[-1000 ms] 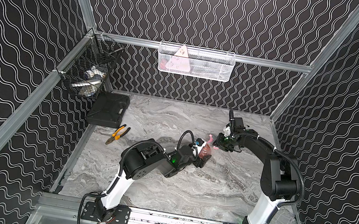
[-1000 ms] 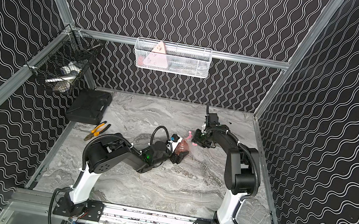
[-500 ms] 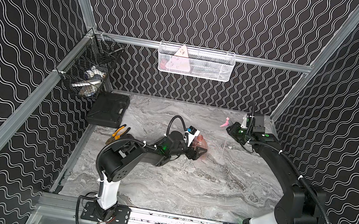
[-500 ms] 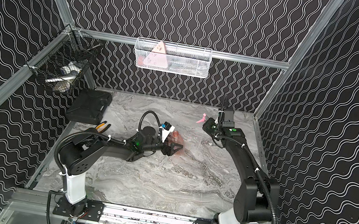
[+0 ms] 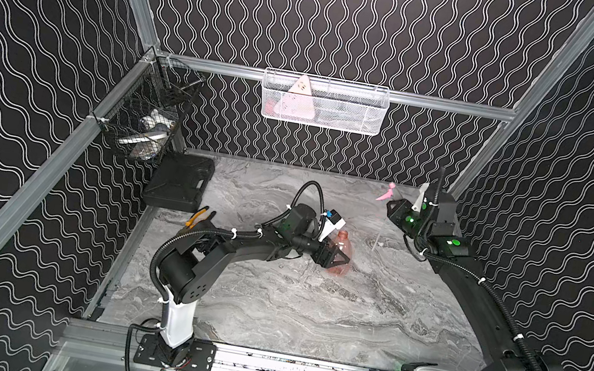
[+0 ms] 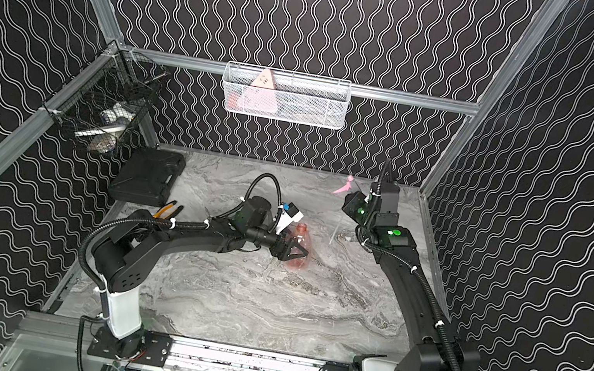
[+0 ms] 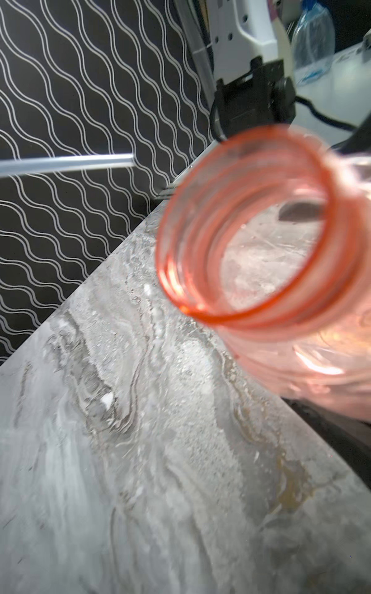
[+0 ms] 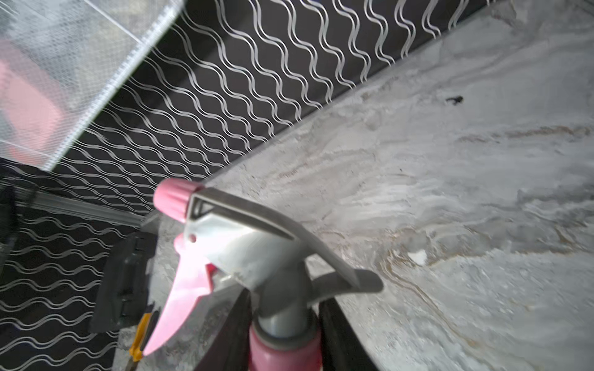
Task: Attach spray nozzles to spray bottles
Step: Place the spray bottle at the center of the board.
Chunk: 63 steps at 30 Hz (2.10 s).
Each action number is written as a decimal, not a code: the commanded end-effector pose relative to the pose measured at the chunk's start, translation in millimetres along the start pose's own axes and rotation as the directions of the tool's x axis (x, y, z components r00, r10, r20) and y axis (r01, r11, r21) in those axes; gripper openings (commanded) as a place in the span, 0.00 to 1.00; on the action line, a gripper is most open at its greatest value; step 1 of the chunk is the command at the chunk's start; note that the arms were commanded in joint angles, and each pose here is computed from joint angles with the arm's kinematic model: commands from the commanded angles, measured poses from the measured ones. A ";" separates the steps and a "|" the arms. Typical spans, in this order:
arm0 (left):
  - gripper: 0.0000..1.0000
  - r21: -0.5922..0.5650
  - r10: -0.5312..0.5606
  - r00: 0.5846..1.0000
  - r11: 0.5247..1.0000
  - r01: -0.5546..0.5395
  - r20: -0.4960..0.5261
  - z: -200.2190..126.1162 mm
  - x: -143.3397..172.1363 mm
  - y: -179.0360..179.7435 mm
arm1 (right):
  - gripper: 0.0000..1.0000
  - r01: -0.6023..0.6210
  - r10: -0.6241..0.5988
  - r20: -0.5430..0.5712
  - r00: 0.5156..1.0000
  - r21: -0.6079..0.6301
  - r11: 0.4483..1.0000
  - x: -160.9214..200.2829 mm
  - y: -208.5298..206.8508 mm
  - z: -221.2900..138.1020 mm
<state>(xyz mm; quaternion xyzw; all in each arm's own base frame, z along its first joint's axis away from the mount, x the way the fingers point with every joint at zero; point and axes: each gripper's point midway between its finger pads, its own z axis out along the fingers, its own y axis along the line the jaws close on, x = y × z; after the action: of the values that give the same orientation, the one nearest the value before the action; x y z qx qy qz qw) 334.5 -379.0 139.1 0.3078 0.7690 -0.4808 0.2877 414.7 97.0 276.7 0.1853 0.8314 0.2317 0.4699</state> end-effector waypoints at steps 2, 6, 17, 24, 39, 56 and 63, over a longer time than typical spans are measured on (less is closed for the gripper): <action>0.60 0.040 -0.011 1.000 0.999 0.011 -0.010 -3.4 -3.7 -12.2 | 0.33 -0.025 0.038 0.119 0.992 -0.104 0.994 -26.4 32.2 1.5; 0.61 -0.182 0.081 0.994 0.979 -0.092 -0.069 -2.2 11.7 17.5 | 0.32 0.060 -0.065 0.051 0.997 0.103 0.993 -7.9 14.3 16.2; 0.56 -0.170 0.100 0.995 0.980 -0.102 -0.020 8.4 28.3 14.1 | 0.33 0.038 -0.044 0.049 0.998 0.123 0.992 16.9 3.1 17.6; 0.52 -0.093 0.056 0.998 0.994 -0.052 0.039 11.9 18.6 1.5 | 0.32 -0.025 0.024 0.044 0.999 0.020 0.999 25.6 27.0 26.2; 0.54 -0.471 0.172 0.977 0.856 -0.212 -0.128 7.2 60.1 60.2 | 0.30 0.072 -0.057 -0.048 0.997 0.411 0.909 51.7 -67.9 26.6; 0.77 -0.491 0.332 0.893 0.858 -0.152 0.305 -8.1 61.4 52.1 | 0.32 0.120 -0.065 -0.134 0.989 0.460 0.880 77.8 -93.8 28.4; 0.99 -0.494 0.366 0.851 0.856 -0.151 0.376 -20.8 68.0 45.1 | 0.32 0.119 -0.058 -0.149 0.987 0.446 0.887 81.4 -91.9 30.0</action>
<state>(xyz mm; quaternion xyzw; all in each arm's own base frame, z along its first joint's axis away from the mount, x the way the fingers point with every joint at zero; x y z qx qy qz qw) 317.0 -331.6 43.2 0.2407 0.7530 -0.2859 0.5416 393.3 69.5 155.3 0.2349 0.8988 0.0184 0.3697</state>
